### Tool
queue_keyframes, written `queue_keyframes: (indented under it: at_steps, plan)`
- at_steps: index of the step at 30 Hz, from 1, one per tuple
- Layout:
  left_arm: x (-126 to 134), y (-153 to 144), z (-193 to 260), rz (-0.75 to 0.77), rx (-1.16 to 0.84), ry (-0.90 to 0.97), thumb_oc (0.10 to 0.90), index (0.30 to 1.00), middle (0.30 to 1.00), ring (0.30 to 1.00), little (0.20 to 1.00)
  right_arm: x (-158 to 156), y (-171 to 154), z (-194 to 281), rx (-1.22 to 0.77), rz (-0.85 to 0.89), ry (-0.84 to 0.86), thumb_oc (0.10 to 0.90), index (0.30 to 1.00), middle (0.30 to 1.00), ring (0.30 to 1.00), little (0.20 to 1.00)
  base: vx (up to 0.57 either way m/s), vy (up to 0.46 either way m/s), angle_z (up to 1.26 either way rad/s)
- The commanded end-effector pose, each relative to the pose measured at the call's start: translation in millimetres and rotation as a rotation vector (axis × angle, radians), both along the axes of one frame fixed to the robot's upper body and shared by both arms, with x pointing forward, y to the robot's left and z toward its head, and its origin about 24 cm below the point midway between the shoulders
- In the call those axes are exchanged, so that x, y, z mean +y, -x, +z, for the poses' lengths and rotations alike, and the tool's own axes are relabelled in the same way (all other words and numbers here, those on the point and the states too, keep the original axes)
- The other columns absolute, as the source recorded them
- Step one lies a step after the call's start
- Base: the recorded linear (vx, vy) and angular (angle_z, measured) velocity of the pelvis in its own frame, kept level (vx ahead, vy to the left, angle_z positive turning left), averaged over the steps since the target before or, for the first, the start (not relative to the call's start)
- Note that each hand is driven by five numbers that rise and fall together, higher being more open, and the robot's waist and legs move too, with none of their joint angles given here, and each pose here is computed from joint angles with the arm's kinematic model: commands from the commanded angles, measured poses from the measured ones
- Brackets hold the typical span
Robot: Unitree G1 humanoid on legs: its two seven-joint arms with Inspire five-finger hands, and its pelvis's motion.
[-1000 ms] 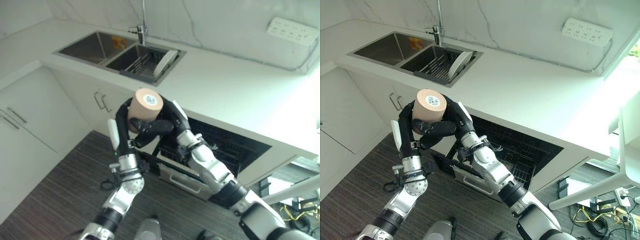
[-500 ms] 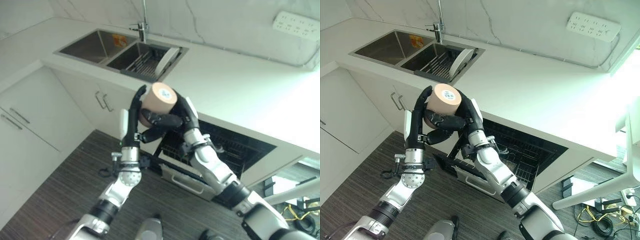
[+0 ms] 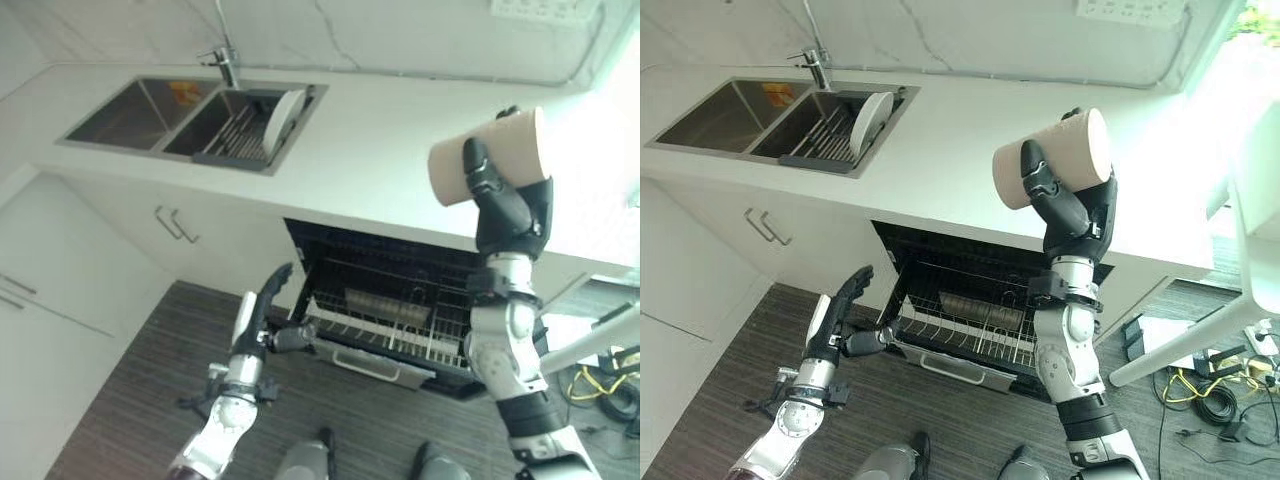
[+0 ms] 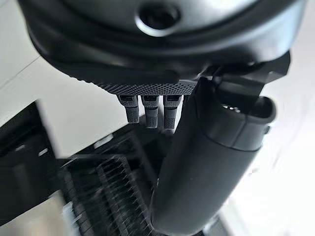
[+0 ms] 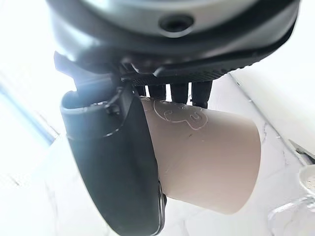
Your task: Place the dishes in the dishwasher.
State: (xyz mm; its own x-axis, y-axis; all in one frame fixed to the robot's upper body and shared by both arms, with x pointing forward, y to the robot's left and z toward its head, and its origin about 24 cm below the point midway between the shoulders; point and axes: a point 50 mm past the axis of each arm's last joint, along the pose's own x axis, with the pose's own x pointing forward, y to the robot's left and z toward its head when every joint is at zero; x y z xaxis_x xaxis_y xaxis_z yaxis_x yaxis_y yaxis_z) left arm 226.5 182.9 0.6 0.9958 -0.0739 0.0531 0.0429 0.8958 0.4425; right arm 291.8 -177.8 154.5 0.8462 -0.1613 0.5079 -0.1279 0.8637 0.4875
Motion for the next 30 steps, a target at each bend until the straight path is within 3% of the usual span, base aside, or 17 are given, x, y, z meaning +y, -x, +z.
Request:
queue_keyframes:
  at_steps: [1,8,14,24,30]
  plan:
    - [14,-12,50,-0.081,-0.262,-0.144,0.8,0.9,0.9,0.9,0.9,9,11,31,-0.214,0.124,0.039,0.4,0.3,0.3,0.3,0.3,-0.01,0.033,0.0]
    - [29,-8,57,-0.157,-0.287,-0.314,0.8,0.9,0.9,0.9,0.9,13,8,-4,-0.065,0.282,0.134,0.4,0.3,0.3,0.3,0.3,-0.01,0.025,-0.08]
    - [21,-13,66,-0.252,-0.358,-0.498,0.8,0.9,0.9,0.9,0.9,19,10,-33,0.062,0.391,0.224,0.4,0.3,0.3,0.3,0.3,0.0,-0.001,-0.02]
    - [21,-26,78,-0.312,-0.373,-0.659,0.8,0.9,0.9,0.9,0.9,19,-3,-56,0.226,0.373,0.414,0.4,0.3,0.3,0.3,0.3,0.01,-0.001,0.0]
    - [9,-32,86,-0.455,-0.368,-0.675,0.8,0.9,0.9,0.9,0.9,1,-22,-63,0.363,0.352,0.532,0.4,0.3,0.3,0.3,0.3,0.04,0.005,0.03]
